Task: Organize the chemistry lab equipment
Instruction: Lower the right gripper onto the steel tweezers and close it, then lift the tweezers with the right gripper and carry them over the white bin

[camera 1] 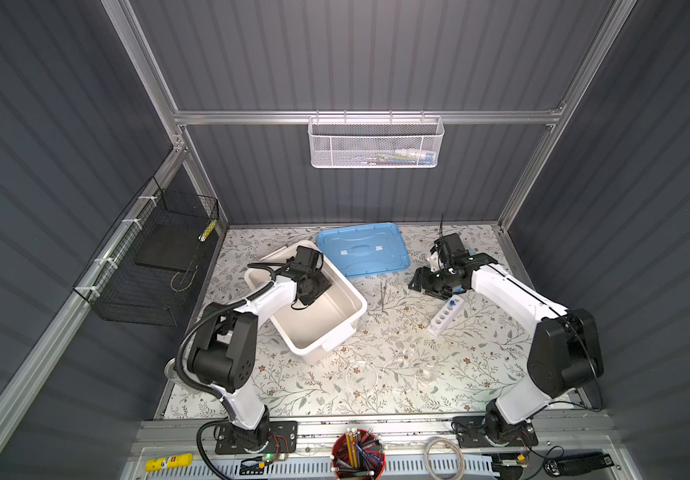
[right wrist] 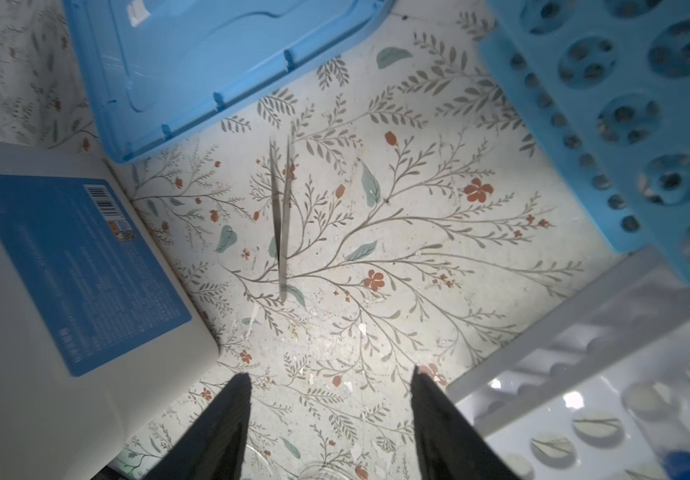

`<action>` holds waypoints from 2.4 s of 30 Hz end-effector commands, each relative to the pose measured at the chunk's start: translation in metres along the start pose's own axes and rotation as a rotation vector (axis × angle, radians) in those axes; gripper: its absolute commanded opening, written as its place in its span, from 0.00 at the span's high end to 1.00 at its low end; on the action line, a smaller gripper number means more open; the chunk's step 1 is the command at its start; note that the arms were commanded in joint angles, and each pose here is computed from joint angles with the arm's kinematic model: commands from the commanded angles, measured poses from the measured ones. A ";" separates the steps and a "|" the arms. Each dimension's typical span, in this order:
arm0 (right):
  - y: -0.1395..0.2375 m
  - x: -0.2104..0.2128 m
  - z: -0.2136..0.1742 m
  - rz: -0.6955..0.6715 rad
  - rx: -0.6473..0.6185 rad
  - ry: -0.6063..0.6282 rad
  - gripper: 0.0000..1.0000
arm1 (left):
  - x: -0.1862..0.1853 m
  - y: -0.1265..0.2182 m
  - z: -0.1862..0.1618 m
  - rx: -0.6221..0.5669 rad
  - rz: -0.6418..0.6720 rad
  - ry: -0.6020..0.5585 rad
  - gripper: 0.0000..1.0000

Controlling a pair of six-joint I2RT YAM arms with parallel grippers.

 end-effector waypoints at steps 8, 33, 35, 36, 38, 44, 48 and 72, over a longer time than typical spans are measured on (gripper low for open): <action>-0.043 0.043 0.018 -0.133 0.050 0.103 0.46 | 0.006 0.086 0.000 -0.108 -0.021 -0.048 0.40; -0.131 0.076 0.022 -0.334 0.198 0.107 0.53 | 0.033 0.145 -0.015 -0.132 -0.031 -0.209 0.36; -0.135 0.077 0.022 -0.335 0.208 0.109 0.53 | 0.033 0.146 -0.015 -0.134 -0.037 -0.211 0.36; -0.138 0.076 0.022 -0.338 0.211 0.109 0.53 | 0.033 0.146 -0.015 -0.135 -0.039 -0.213 0.36; -0.142 0.075 0.022 -0.344 0.219 0.106 0.54 | 0.033 0.148 -0.015 -0.136 -0.045 -0.219 0.36; -0.150 0.073 0.023 -0.357 0.227 0.098 0.57 | 0.032 0.153 -0.015 -0.133 -0.037 -0.241 0.36; -0.154 0.071 0.025 -0.359 0.232 0.097 0.59 | 0.032 0.156 -0.016 -0.134 -0.040 -0.247 0.36; -0.169 0.059 0.029 -0.366 0.256 0.116 0.87 | 0.036 0.181 -0.006 -0.228 0.111 -0.289 0.34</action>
Point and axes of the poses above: each gripper's point midway between its finger pads, its own y axis back along the fingers, its own x axis along the line the jaws close on, z = x × y, the point moved 10 cm from there along y, back along the fingers, and after that the axes turned 10 degrees about y, right-handed, at the moved point
